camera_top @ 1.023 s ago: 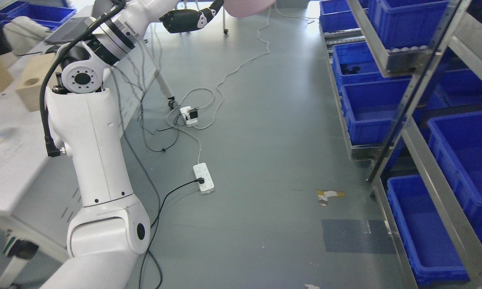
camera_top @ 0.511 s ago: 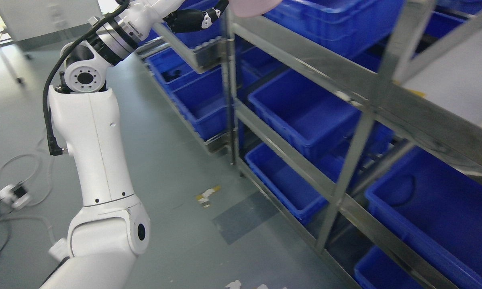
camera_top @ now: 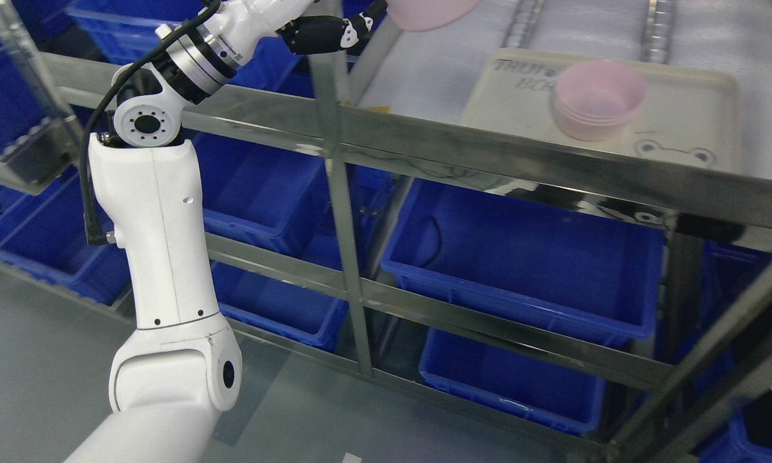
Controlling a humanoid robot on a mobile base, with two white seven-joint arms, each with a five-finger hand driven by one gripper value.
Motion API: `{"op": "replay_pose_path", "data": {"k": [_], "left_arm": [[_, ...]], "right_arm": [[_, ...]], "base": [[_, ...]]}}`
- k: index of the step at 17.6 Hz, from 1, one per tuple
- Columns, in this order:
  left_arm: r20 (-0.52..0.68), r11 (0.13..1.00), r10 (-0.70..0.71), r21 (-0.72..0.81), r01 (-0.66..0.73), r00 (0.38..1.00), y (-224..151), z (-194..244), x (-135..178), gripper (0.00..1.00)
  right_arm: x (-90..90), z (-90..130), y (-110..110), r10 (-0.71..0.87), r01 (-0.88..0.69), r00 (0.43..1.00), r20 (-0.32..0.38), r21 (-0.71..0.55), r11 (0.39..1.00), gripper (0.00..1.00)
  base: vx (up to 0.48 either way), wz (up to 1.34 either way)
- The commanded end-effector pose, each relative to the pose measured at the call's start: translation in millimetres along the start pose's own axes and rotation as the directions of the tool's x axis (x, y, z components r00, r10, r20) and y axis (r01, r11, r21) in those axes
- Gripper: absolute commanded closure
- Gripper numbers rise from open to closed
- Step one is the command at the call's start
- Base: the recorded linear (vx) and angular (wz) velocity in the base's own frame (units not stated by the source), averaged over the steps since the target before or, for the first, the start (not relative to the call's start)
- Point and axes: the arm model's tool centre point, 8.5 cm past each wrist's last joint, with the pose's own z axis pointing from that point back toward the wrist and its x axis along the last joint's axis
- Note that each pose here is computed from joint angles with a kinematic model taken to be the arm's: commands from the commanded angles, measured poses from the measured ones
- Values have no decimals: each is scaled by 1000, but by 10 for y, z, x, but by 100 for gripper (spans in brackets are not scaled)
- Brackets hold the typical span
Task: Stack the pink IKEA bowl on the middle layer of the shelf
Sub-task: 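Hold the bowl raised in the left hand while the robot drives to the other shelf, then lower the pink bowl onto the stacked pink bowls with the left hand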
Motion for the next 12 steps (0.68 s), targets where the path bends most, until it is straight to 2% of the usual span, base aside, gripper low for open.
{"op": "replay_pose_path", "data": {"k": [1, 3, 6, 12], "left_arm": [[-4, 999, -19, -47, 19, 1000, -23, -1, -6, 99], [-67, 991, -19, -134, 10, 998, -206, 24, -135, 99], [-172, 935, -62, -356, -3, 983, -542, 57, -348, 99], [-179, 884, -106, -467, 10, 978, -592, -152, -451, 99]], "right_arm": [[61, -32, -109, 3, -3, 1000, 18, -17, 1000, 0], [61, -32, -109, 3, -3, 1000, 18, -17, 1000, 0], [60, -32, -109, 2, -1, 1000, 18, -17, 1000, 0], [60, -32, -109, 2, -1, 1000, 18, -17, 1000, 0]], "base": [[-53, -1049], [-36, -934], [5, -730], [45, -299]]}}
